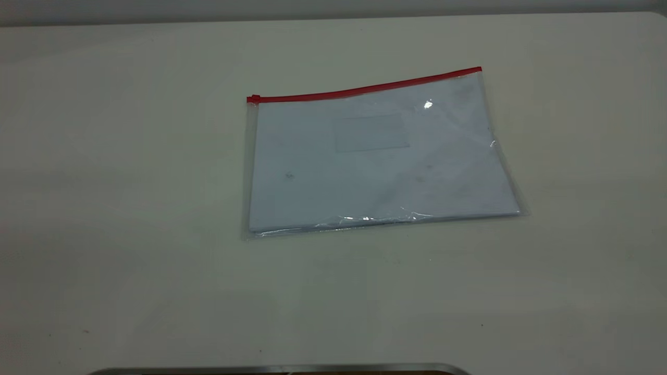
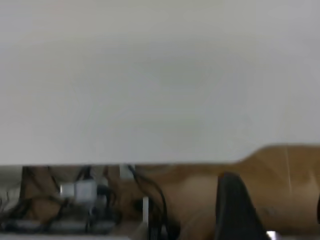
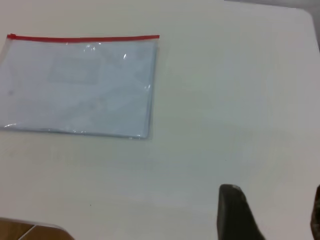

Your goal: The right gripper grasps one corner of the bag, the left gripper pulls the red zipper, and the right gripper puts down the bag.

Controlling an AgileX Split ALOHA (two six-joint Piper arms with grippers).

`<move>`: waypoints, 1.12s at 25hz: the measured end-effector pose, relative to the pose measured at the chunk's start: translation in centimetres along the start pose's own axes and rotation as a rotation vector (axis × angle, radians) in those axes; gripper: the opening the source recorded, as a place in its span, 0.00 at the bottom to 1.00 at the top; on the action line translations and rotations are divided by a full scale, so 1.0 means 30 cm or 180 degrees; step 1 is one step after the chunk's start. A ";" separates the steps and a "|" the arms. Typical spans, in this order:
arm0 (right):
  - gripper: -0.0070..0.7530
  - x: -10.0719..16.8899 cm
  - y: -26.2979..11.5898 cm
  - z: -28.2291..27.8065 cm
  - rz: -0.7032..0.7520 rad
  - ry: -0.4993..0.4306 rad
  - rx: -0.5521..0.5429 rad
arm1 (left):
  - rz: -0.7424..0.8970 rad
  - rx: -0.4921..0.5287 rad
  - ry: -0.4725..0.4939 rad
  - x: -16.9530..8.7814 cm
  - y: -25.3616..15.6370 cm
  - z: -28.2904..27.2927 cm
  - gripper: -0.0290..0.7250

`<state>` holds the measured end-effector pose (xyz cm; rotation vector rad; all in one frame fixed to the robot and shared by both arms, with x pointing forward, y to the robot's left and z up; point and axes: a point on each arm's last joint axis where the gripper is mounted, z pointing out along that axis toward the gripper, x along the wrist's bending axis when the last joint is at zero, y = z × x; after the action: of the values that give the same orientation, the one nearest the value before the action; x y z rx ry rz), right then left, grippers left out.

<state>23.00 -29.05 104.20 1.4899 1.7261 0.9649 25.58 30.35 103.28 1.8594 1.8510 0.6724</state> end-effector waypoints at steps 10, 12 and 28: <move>0.54 0.000 0.000 0.000 0.0000 0.0000 0.0000 | -0.0043 -0.0715 0.0061 -0.003 -0.091 -0.066 0.64; 0.54 0.000 0.000 0.000 0.0000 0.0000 0.0000 | -0.0050 -0.0714 0.0070 -0.003 -0.091 -0.067 0.64; 0.54 0.000 0.000 0.000 0.0000 0.0000 0.0000 | -0.0053 -0.0714 0.0070 -0.003 -0.091 -0.067 0.64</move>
<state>23.00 -29.05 104.20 1.4899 1.7261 0.9648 22.19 30.23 103.18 1.6970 1.7237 0.8599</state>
